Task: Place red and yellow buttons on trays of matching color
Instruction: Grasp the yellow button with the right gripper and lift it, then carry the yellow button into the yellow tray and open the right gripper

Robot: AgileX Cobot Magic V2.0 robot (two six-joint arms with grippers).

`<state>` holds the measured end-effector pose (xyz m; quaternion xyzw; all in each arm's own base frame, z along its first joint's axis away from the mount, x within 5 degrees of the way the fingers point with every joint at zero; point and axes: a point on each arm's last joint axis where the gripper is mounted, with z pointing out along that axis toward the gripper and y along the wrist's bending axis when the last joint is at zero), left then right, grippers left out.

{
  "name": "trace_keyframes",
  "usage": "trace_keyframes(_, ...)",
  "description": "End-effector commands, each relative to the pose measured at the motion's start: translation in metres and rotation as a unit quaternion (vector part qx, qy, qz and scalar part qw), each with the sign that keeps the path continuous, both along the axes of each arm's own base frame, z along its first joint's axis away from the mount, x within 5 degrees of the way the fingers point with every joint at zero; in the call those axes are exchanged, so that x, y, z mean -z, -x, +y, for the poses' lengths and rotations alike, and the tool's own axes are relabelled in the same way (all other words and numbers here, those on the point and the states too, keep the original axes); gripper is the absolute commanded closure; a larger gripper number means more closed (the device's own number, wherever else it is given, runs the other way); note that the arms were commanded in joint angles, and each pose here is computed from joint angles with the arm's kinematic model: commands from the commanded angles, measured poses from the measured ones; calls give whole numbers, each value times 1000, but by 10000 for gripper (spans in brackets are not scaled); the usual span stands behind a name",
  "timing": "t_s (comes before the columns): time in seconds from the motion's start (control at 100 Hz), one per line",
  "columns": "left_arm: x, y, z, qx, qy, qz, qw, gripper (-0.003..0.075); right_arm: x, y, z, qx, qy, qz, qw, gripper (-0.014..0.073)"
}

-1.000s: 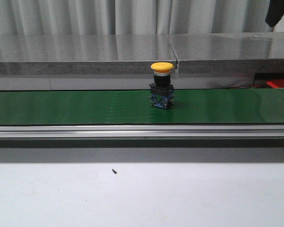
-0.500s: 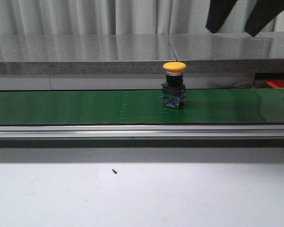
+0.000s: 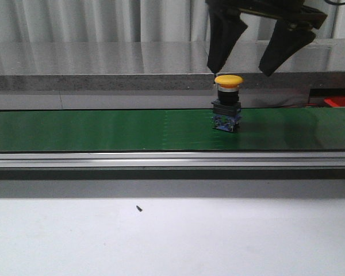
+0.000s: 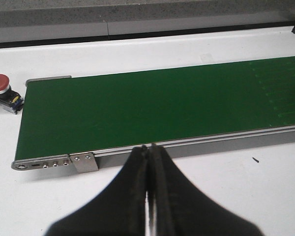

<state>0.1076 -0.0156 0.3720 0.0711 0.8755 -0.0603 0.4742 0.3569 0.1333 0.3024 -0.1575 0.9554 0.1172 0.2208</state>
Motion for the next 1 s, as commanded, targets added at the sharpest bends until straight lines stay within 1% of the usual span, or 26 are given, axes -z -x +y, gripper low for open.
trace_keyframes(0.0,-13,-2,-1,-1,11,-45,999,739,-19,-3,0,5,-15,-53,998,-58)
trace_keyframes(0.07,-13,-2,-1,-1,11,-45,999,739,-11,-9,-1,5,-3,-54,999,-58)
trace_keyframes(0.2,-13,-2,-1,-1,11,-45,999,739,1,-19,0,10,0,-58,998,-57)
trace_keyframes(0.26,-13,-2,-1,-1,11,-45,999,739,6,-22,1,10,1,-56,998,-34)
trace_keyframes(0.33,-13,-2,-1,-1,11,-45,999,739,11,-24,2,10,3,-49,999,50)
trace_keyframes(0.38,-13,-2,-1,-1,11,-45,999,739,12,-25,2,10,5,-47,999,152)
trace_keyframes(0.4,-13,-2,-1,-1,11,-45,999,739,13,-25,1,10,5,-45,999,181)
trace_keyframes(0.45,-13,-2,-1,-1,11,-45,999,739,13,-25,1,10,7,-45,999,293)
trace_keyframes(0.5,-13,-2,-1,-1,11,-45,999,739,13,-25,0,10,8,-46,999,375)
trace_keyframes(0.57,-13,-2,-1,-1,11,-45,999,739,13,-25,0,12,10,-47,999,442)
trace_keyframes(0.75,-13,-2,-1,-1,11,-45,999,739,5,-23,-5,34,19,-58,998,452)
trace_keyframes(0.99,-13,-2,-1,-1,11,-45,999,739,-28,-8,-31,81,26,-78,993,452)
